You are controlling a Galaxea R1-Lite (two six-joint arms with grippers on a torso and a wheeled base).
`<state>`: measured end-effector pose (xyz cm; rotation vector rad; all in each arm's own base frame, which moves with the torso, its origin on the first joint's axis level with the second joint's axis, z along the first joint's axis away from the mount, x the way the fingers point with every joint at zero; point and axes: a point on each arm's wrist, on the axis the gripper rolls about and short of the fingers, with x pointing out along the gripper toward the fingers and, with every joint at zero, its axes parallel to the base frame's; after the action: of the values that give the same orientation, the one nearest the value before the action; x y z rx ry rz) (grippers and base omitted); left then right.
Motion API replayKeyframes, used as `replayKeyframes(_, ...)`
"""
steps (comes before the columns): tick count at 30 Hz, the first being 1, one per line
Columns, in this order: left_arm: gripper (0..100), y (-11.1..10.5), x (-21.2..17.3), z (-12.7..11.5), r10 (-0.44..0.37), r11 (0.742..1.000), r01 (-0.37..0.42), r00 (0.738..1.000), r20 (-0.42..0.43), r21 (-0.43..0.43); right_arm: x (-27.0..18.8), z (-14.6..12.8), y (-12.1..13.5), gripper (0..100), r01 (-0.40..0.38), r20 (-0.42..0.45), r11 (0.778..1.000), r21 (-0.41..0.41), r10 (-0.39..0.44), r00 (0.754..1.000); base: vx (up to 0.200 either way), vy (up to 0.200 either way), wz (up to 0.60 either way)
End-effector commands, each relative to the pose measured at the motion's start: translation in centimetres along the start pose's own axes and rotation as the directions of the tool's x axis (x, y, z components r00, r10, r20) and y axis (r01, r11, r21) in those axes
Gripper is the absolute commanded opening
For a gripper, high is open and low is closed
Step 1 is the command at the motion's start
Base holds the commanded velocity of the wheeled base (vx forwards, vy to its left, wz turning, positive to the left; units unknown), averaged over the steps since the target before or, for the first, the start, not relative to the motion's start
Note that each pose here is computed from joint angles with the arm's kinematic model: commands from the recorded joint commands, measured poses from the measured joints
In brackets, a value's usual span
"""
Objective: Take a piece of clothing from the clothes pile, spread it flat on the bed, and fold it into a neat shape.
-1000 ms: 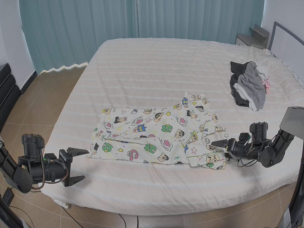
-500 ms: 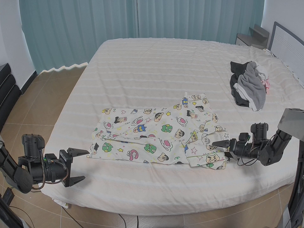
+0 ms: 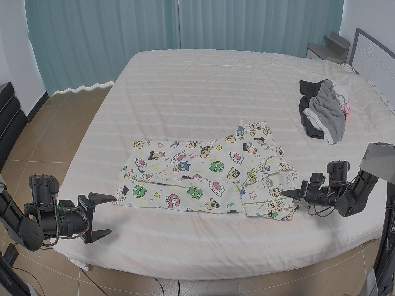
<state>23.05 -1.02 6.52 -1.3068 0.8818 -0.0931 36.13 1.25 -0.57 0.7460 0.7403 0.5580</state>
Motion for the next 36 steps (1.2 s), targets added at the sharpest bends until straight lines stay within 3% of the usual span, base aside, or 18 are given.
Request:
replayKeyframes(1, 100, 0.0, 0.0, 0.0, 0.002, 1.0, -0.002, 1.0, 0.0, -0.001, -0.8, -0.1, 0.1, 0, -0.006, 0.011, 1.0, -0.002, 0.006, 1.0, 0.0, 0.0, 0.0)
replayKeyframes(11, 100, 0.0, 0.0, 0.0, 0.0, 1.0, 0.0, 1.0, 0.0, -0.001, -2.7, -0.8, 1.0, 0, -0.049, 0.086, 0.997, -0.064, 0.055, 0.995, 0.0, 0.0, 0.0)
replayKeyframes(25, 100, 0.0, 0.0, 0.0, 0.001, 1.0, -0.001, 1.0, 0.002, -0.001, -3.2, -3.8, 3.3, 0, -0.062, 0.053, 0.994, -0.093, 0.067, 0.996, 0.0, 0.0, 0.0)
replayKeyframes(26, 100, 0.0, 0.0, 0.0, 0.001, 1.0, -0.001, 1.0, 0.002, -0.001, -3.2, -3.8, 3.3, 100, -0.062, 0.053, 0.994, -0.093, 0.067, 0.996, 0.0, 0.0, 0.0)
replayKeyframes(30, 100, 0.0, 0.0, 0.0, 0.001, 1.0, -0.001, 1.0, 0.002, -0.001, -3.0, -4.6, 3.0, 100, 0.006, 0.075, 0.996, -0.087, 0.0, 0.997, 0.0, 0.0, 0.0)
replayKeyframes(36, 100, 0.0, 0.0, 0.0, 0.001, 1.0, -0.001, 1.0, 0.002, -0.001, -3.5, -4.8, 2.7, 100, 0.017, 0.085, 0.995, -0.095, -0.009, 0.996, 0.0, 0.0, 0.0)
